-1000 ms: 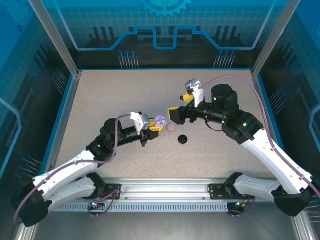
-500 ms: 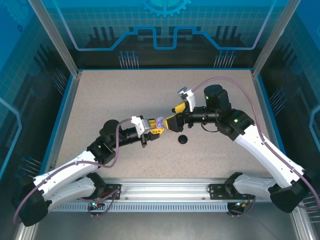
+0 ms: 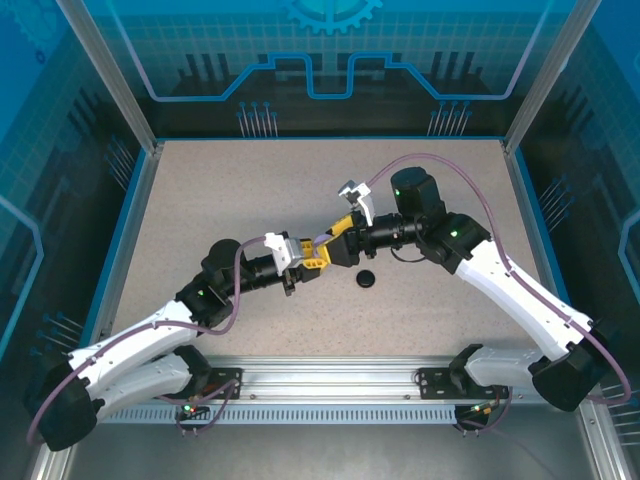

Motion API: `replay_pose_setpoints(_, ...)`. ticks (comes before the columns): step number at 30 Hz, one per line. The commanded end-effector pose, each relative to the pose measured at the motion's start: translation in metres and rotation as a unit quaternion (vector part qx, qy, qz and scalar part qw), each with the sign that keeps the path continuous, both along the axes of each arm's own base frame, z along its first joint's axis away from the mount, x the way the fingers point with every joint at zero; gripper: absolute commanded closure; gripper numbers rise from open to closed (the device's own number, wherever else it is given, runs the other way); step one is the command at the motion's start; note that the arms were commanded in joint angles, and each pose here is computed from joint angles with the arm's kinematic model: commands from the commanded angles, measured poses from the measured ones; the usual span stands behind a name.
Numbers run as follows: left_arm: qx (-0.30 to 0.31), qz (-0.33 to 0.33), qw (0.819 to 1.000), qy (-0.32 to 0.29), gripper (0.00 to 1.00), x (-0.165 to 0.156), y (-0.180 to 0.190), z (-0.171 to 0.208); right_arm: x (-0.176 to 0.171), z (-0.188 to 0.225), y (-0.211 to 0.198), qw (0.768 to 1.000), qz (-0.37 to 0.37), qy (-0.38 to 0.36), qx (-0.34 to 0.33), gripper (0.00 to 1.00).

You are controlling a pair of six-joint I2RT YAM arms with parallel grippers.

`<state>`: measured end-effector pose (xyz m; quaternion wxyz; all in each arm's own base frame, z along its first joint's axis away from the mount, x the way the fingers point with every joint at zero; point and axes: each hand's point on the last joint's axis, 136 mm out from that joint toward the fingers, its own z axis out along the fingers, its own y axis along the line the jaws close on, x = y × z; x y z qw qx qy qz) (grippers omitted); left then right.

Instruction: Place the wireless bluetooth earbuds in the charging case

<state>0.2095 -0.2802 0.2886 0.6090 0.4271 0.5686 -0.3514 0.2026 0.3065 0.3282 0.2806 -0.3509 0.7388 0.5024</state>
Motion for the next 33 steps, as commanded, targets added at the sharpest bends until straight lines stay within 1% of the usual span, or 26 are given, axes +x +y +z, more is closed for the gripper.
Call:
replay_pose_setpoints(1, -0.001, 0.002, 1.0, -0.001, 1.0, 0.001, -0.002, 0.002, -0.012, 0.02, -0.001, 0.999, 0.023, -0.024, 0.019, 0.28)
replay_pose_setpoints(5, 0.001, 0.008, 1.0, 0.002, 1.0, 0.003, -0.002, 0.001, -0.017, 0.016, -0.004, 0.999, 0.026, -0.019, 0.012, 0.32)
replay_pose_setpoints(9, 0.003, 0.01, 1.0, 0.005, 1.0, 0.004, -0.001, -0.001, -0.018, 0.012, -0.009, 1.0, 0.016, -0.023, 0.004, 0.34)
replay_pose_setpoints(15, 0.005, 0.012, 1.0, 0.009, 1.0, 0.005, -0.001, -0.002, -0.02, 0.008, -0.014, 1.0, 0.01, -0.027, -0.006, 0.34)
replay_pose_setpoints(19, 0.003, 0.009, 1.0, 0.009, 1.0, 0.004, -0.002, -0.001, -0.012, 0.003, -0.02, 0.999, -0.02, -0.039, -0.028, 0.33)
replay_pose_setpoints(21, 0.005, 0.01, 1.0, 0.012, 1.0, 0.005, -0.002, -0.003, -0.005, 0.003, -0.028, 0.996, -0.051, -0.056, -0.045, 0.31)
replay_pose_setpoints(23, 0.008, 0.011, 1.0, 0.02, 1.0, 0.005, -0.001, -0.006, 0.009, 0.001, -0.04, 0.99, -0.101, -0.075, -0.07, 0.3)
replay_pose_setpoints(26, 0.012, 0.013, 0.999, 0.042, 1.0, 0.004, -0.001, -0.013, 0.033, -0.007, -0.069, 0.968, -0.199, -0.095, -0.117, 0.27)
replay_pose_setpoints(28, 0.014, 0.019, 0.998, 0.066, 1.0, 0.006, 0.001, -0.021, 0.046, -0.015, -0.094, 0.946, -0.271, -0.095, -0.148, 0.21)
replay_pose_setpoints(30, 0.015, 0.03, 0.994, 0.105, 1.0, 0.008, 0.003, -0.034, 0.056, -0.028, -0.12, 0.924, -0.333, -0.078, -0.171, 0.11)
replay_pose_setpoints(31, 0.016, 0.035, 0.991, 0.126, 1.0, 0.008, 0.003, -0.04, 0.058, -0.033, -0.13, 0.916, -0.355, -0.067, -0.175, 0.08)
replay_pose_setpoints(33, 0.028, 0.038, 0.983, 0.179, 1.0, 0.007, 0.003, -0.057, 0.061, -0.043, -0.144, 0.908, -0.378, -0.046, -0.173, 0.0)
